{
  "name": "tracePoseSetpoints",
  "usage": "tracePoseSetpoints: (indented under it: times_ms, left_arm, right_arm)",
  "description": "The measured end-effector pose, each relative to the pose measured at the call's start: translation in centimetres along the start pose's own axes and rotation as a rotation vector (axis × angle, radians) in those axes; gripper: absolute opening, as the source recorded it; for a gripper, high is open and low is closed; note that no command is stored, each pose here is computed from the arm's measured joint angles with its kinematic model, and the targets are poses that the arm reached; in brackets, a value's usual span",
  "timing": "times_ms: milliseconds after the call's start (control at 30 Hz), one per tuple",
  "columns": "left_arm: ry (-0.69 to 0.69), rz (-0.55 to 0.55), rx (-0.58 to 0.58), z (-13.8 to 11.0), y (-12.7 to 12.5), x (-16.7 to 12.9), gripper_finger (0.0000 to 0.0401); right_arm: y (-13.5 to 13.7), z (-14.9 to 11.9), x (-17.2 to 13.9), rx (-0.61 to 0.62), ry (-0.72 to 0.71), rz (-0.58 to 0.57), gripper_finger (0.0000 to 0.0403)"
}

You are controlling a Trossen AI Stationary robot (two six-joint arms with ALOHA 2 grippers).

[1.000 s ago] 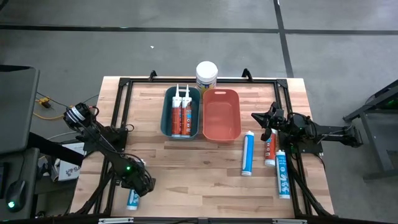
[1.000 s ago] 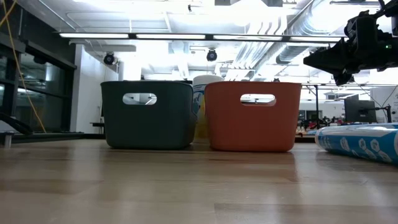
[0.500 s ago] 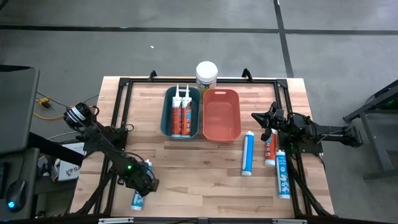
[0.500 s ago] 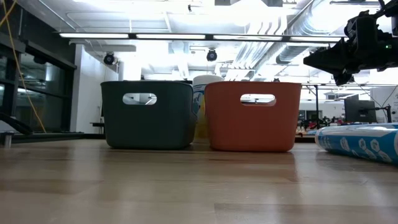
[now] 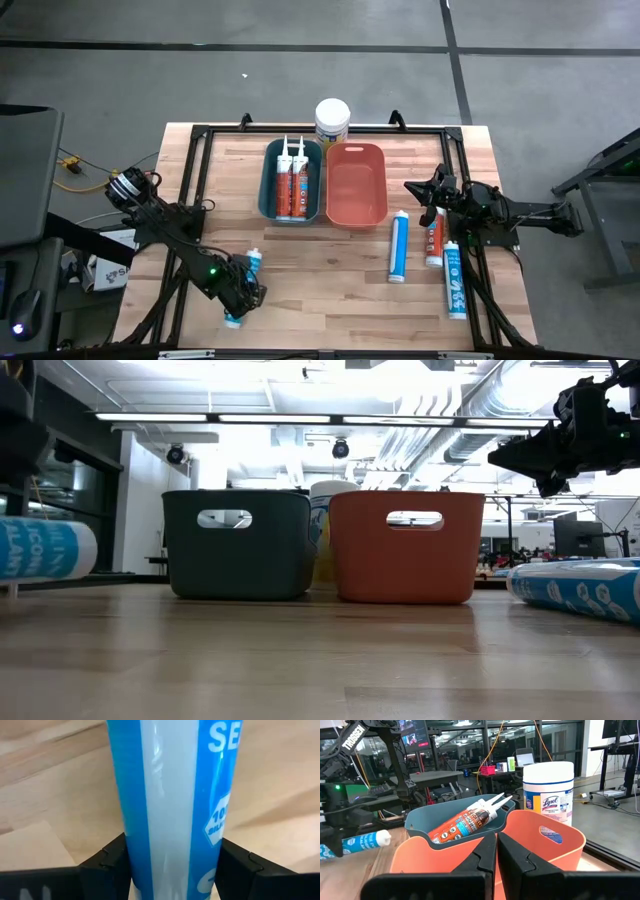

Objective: Pick & place silicon tubes, Sealant and Lysol wipes
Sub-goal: Put the bottom left blue sealant into the orange bin

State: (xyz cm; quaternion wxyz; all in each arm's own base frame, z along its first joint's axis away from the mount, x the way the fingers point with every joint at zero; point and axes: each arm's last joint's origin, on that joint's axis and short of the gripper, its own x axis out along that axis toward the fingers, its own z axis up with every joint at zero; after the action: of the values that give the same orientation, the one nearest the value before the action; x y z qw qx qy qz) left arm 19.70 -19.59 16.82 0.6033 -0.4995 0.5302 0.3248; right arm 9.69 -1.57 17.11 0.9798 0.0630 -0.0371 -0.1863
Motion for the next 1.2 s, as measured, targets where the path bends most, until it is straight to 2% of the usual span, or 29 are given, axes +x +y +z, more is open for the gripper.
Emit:
tracePoseSetpoints:
  times_ms: [333, 600, 867, 1200]
  left_arm:
    - [-0.07, -0.066, 0.061, -0.5, -2.0, -2.4, 0.0196]
    - [-0.112, -0.148, 0.101, 0.7, -4.5, -4.3, 0.0196]
    - [-0.165, -0.21, 0.174, 4.5, -7.4, -5.9, 0.0196]
    - [-0.284, -0.331, 0.269, 10.9, -10.8, -8.8, 0.0196]
  right_arm:
    - [0.0, 0.0, 0.0, 0.0, 0.0, 0.0, 0.0012]
    - [0.0, 0.0, 0.0, 0.0, 0.0, 0.0, 0.0012]
    - [0.0, 0.0, 0.0, 0.0, 0.0, 0.0, 0.0012]
    - [0.0, 0.0, 0.0, 0.0, 0.001, 0.0, 0.0012]
